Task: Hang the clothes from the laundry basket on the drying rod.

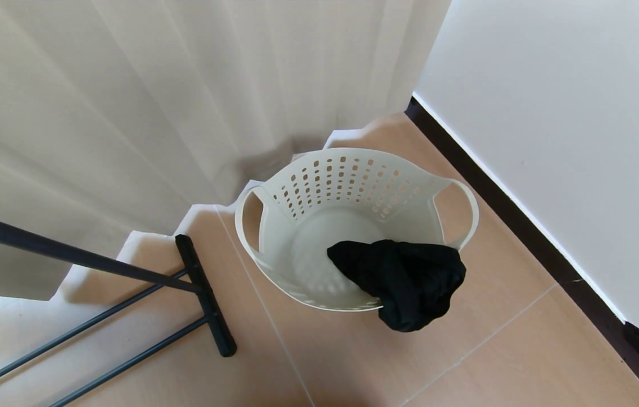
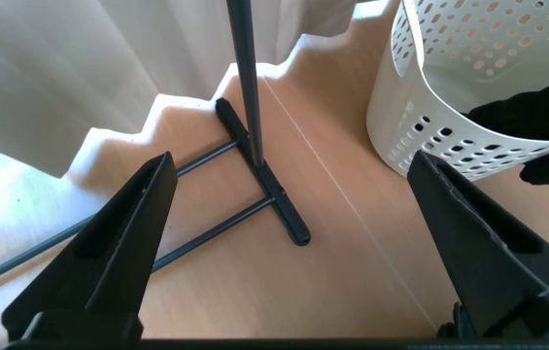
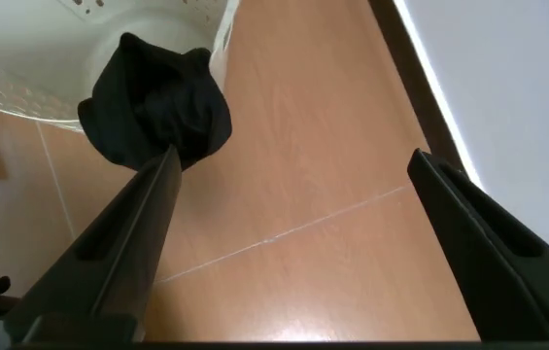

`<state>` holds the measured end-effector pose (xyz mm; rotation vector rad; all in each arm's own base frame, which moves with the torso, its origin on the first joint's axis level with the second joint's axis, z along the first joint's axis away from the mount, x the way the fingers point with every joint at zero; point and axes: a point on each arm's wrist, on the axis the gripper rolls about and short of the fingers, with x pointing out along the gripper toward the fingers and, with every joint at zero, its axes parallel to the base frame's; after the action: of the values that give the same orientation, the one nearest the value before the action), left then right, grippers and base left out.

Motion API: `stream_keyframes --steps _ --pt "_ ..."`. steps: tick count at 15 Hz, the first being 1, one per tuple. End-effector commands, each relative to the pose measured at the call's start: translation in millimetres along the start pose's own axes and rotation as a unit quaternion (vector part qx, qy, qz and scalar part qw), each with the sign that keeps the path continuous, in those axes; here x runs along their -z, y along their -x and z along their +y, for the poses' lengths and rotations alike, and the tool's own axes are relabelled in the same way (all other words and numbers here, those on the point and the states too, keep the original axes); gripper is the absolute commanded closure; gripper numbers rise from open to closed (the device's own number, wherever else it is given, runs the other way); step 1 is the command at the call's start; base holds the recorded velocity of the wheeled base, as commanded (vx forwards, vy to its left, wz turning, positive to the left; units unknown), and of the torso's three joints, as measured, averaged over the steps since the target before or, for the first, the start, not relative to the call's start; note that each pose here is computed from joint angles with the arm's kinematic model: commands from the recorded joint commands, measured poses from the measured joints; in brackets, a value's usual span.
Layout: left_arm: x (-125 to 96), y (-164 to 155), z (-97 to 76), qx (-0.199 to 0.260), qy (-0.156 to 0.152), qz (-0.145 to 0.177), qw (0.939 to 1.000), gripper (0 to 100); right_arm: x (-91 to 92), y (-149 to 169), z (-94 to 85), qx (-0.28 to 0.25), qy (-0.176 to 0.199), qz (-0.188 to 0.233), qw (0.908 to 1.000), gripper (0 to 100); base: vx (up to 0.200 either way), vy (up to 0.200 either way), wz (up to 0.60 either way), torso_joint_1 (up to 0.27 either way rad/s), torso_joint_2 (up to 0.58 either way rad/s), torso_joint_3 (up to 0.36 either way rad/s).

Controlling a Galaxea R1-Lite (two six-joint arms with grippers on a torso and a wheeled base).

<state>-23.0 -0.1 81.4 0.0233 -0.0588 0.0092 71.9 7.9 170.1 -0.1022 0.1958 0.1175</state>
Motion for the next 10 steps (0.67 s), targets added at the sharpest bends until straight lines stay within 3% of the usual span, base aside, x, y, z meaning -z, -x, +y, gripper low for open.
stream_keyframes --steps 1,2,5,7,8,9,10 --pt "0.0 -0.1 0.0 0.0 0.0 0.0 1.0 0 -31.3 -72.7 27.7 -0.065 0.056 0.061 0.9945 0 0.0 0.0 0.0 0.0 0.0 0.0" --pt "0.0 -0.1 0.0 0.0 0.0 0.0 1.0 0 -35.4 -92.2 41.3 -0.081 0.107 0.076 0.988 0 0.0 0.0 0.0 0.0 0.0 0.0" --pt "0.0 -0.1 0.0 0.0 0.0 0.0 1.0 0 -39.0 -130.3 65.8 -0.112 0.171 0.1 0.9736 0 0.0 0.0 0.0 0.0 0.0 0.0" --pt "0.0 -0.1 0.0 0.0 0.0 0.0 1.0 0 -37.0 -169.1 91.3 -0.094 0.263 0.124 0.9522 0 0.0 0.0 0.0 0.0 0.0 0.0" --pt "0.0 -0.1 0.0 0.0 0.0 0.0 1.0 0 -34.9 -178.2 94.0 -0.084 0.284 0.133 0.9458 0 0.0 0.0 0.0 0.0 0.0 0.0" --pt "0.0 -0.1 0.0 0.0 0.0 0.0 1.0 0 -31.9 -190.0 97.6 -0.066 0.32 0.144 0.934 0 0.0 0.0 0.0 0.0 0.0 0.0" --pt "0.0 -0.1 0.0 0.0 0.0 0.0 1.0 0 -31.5 -203.9 101.9 -0.047 0.369 0.151 0.9158 0 0.0 0.0 0.0 0.0 0.0 0.0"
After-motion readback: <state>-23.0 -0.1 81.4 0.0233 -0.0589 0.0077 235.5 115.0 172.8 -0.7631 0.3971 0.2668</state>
